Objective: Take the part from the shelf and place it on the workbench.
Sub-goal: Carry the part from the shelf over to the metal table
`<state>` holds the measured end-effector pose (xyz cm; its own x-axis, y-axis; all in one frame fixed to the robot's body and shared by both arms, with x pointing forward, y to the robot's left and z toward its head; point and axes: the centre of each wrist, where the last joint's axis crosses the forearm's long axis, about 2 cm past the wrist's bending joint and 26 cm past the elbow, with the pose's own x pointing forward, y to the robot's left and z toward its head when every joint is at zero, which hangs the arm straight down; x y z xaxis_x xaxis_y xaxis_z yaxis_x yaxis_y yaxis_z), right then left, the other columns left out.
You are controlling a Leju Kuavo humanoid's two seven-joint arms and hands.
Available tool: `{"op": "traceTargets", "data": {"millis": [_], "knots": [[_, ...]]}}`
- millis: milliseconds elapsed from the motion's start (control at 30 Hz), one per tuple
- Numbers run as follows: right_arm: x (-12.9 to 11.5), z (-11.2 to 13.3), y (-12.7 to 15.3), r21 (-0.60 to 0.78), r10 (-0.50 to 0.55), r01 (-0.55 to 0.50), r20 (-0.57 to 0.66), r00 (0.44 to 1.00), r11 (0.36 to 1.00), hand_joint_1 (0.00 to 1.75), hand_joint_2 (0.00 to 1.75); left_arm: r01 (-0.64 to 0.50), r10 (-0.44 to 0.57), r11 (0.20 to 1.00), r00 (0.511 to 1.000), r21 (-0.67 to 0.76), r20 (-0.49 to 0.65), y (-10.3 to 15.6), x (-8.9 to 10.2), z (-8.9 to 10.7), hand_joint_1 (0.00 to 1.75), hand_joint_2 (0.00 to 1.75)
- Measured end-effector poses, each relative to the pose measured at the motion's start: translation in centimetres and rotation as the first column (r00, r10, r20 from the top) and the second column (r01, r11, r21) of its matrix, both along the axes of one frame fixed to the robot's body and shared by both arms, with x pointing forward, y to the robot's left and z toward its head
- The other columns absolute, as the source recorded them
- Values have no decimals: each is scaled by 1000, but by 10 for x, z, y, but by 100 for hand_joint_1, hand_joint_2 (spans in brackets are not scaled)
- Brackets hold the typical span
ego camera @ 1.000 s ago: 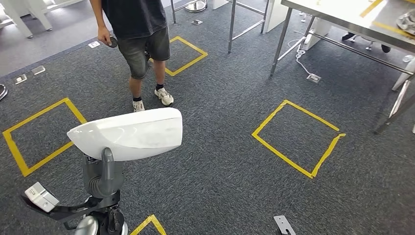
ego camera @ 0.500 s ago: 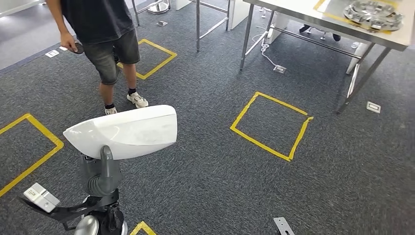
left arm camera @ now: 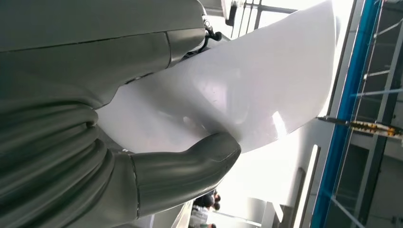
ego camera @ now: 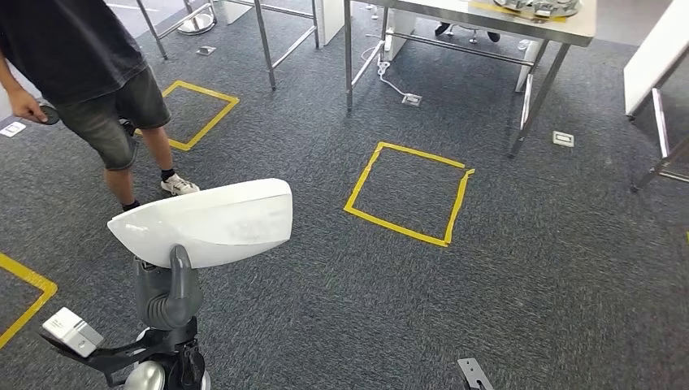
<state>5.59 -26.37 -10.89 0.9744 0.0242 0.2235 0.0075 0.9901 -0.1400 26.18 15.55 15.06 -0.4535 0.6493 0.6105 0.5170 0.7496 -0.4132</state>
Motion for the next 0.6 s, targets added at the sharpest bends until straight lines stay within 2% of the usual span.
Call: {"op": "traceTargets", "data": {"millis": [600], "knots": [[0,0,0,7,-4,4,8,1000,1000,0,0,-20,19,1000,1000,19,18,-1,2,4,175,175]]}}
